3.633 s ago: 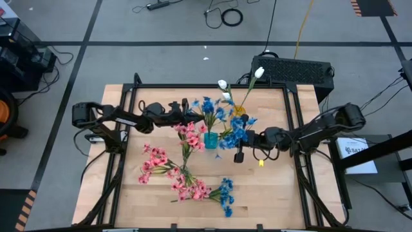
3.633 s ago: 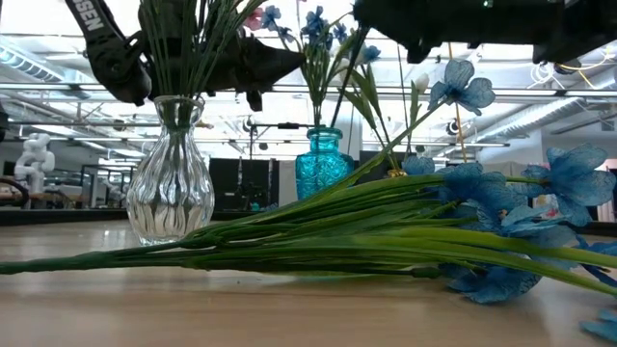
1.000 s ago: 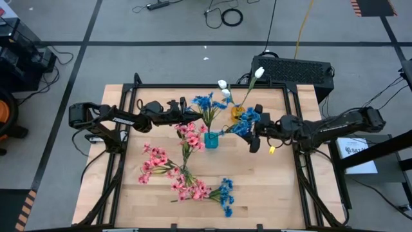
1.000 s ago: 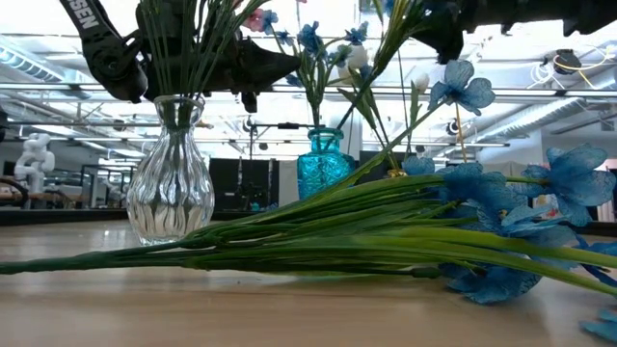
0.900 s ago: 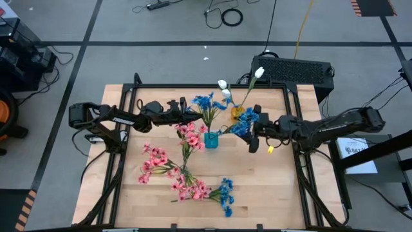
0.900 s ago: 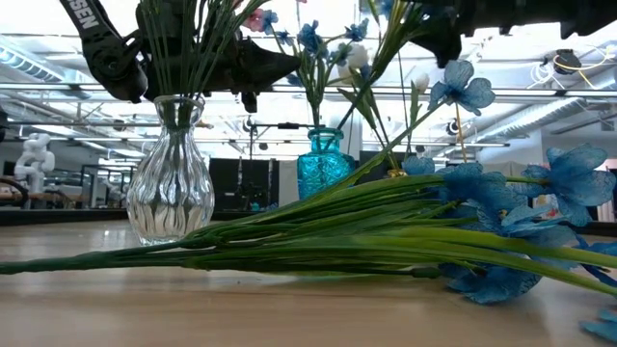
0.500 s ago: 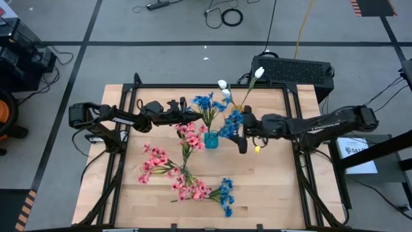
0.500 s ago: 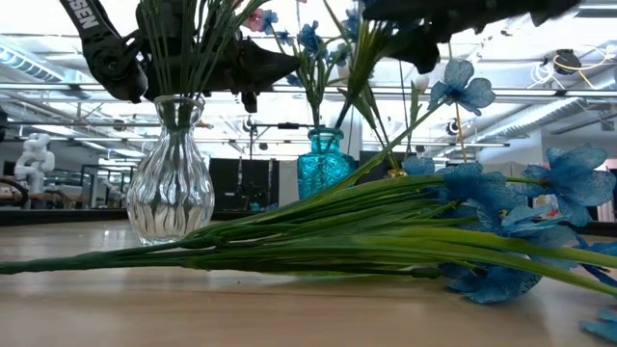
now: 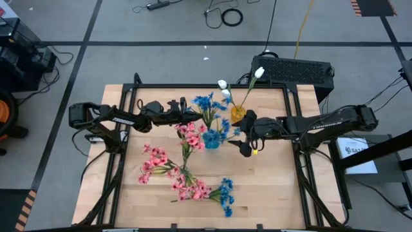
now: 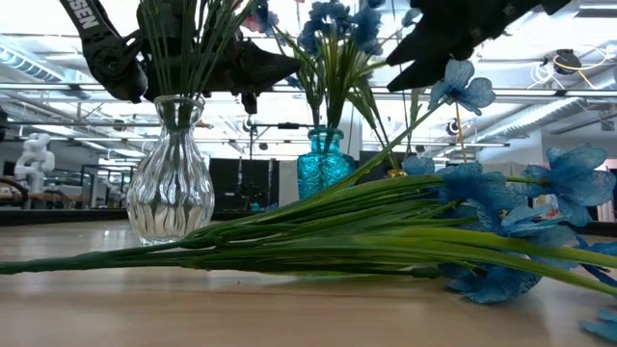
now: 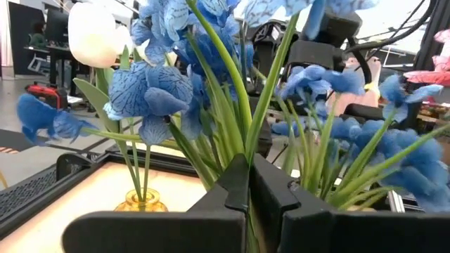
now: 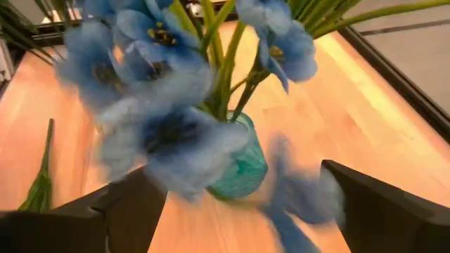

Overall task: Sort flowers into vase by color
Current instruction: Put the top blue flowers into the blue vase, then put the blue flowers into the blue vase

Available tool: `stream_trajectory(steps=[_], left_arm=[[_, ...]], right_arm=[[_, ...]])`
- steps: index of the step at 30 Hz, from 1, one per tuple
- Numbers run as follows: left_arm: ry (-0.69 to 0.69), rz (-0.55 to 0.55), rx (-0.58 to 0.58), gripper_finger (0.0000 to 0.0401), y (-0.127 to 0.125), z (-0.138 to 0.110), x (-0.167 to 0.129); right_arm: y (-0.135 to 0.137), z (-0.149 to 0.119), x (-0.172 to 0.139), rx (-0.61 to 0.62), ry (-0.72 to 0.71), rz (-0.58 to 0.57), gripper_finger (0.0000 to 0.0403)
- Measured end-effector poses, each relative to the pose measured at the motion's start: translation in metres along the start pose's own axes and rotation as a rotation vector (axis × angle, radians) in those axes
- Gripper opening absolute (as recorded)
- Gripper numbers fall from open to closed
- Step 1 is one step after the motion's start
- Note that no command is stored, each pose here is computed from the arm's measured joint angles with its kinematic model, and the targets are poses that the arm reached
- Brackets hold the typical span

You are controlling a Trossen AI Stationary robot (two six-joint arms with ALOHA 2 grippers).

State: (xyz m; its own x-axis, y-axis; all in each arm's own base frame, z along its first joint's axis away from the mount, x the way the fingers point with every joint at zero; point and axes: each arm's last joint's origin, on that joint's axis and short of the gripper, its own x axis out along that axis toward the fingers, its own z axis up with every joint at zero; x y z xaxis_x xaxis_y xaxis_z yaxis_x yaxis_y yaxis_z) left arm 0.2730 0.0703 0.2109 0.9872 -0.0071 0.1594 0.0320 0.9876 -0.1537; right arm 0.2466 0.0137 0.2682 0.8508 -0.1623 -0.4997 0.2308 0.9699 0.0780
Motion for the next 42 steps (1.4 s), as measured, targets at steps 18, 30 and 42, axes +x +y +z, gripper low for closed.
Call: stream_trajectory(steps=[18, 30, 42], left_arm=[[0.04, 0.008, -0.004, 0.0007, 0.001, -0.004, 0.0], [0.098, -0.067, -0.027, 0.0071, -0.001, -0.009, 0.0], [0.41, -0.087, -0.079, 0.0205, 0.001, -0.024, -0.015]], right_arm=[[0.026, -0.012, -0.068, 0.092, -0.037, 0.087, 0.0357], [0.076, -0.039, -0.063, 0.077, -0.054, 0.045, 0.0357], [0.089, -0.044, -0.066, 0.055, -0.08, 0.063, 0.0357]])
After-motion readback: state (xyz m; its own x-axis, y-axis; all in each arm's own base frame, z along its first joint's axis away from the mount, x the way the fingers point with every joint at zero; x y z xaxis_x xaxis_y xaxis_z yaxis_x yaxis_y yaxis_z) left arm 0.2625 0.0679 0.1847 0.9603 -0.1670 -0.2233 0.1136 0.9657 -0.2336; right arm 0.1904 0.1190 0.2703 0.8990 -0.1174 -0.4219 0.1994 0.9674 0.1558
